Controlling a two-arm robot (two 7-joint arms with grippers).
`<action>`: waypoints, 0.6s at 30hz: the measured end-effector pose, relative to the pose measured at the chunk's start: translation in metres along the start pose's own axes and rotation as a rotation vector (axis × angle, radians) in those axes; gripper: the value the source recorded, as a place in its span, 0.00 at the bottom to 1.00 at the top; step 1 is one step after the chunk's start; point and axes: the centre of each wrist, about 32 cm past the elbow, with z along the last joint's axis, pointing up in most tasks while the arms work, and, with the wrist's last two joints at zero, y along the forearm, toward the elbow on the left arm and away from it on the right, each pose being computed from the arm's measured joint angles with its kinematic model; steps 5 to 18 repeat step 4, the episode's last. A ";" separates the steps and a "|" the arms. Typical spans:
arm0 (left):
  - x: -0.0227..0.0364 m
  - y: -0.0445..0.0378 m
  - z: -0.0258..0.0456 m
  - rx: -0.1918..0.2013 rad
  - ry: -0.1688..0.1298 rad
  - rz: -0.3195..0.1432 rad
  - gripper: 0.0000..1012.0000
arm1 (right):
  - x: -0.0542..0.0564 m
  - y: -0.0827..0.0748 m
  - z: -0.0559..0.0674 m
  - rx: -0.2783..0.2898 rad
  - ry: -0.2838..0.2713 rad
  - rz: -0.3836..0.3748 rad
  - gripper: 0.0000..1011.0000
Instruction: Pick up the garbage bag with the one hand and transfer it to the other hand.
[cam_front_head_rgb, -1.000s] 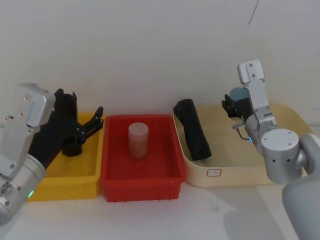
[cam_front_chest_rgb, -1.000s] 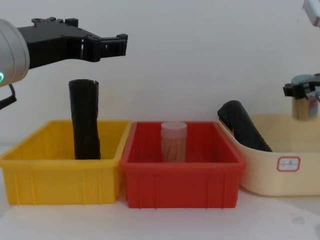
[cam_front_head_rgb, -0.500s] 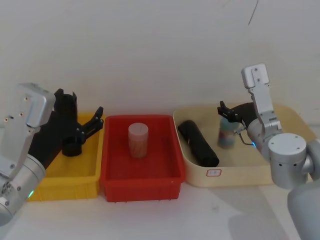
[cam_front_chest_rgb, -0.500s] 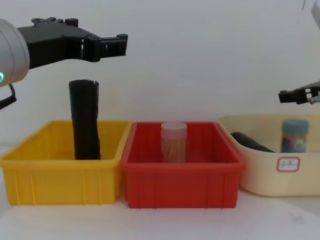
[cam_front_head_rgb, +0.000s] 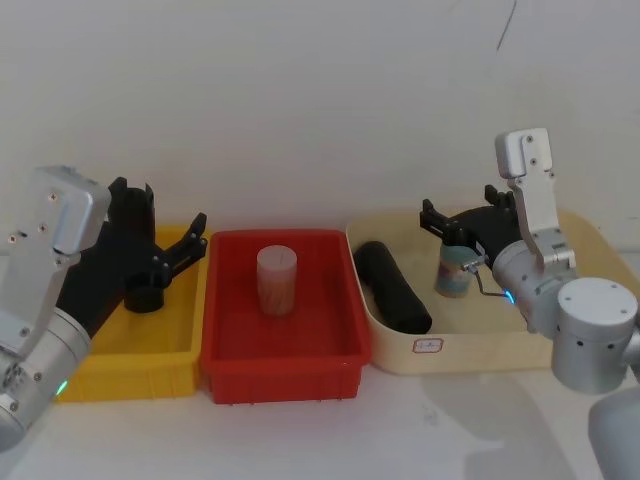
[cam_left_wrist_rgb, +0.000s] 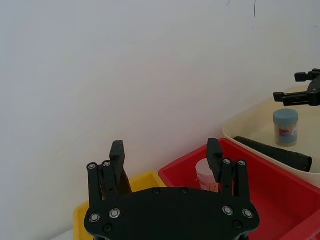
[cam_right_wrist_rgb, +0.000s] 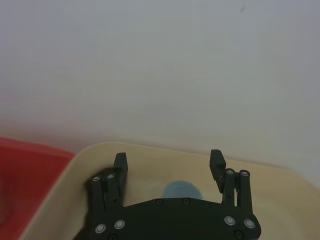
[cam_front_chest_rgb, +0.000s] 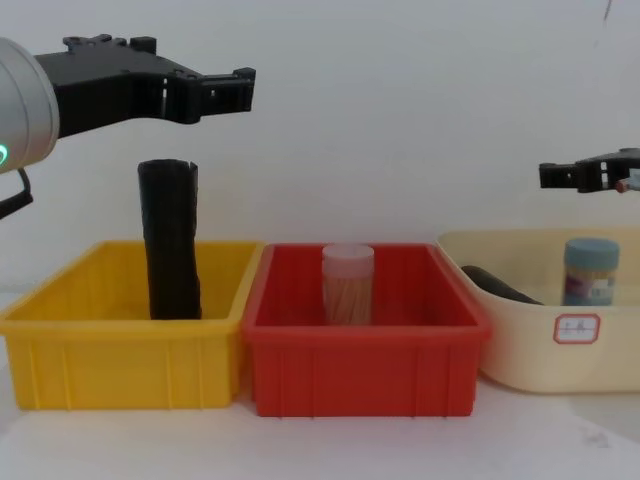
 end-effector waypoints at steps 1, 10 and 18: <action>0.0000 0.0000 0.0000 0.000 0.000 0.000 0.99 | 0.000 -0.002 0.000 0.003 0.003 0.008 0.99; 0.0000 0.0000 0.0000 0.000 0.000 0.000 0.99 | -0.001 -0.011 0.000 0.014 0.020 0.055 0.99; 0.0000 0.0000 0.0000 0.000 0.000 0.000 0.99 | -0.001 -0.011 0.000 0.014 0.020 0.055 0.99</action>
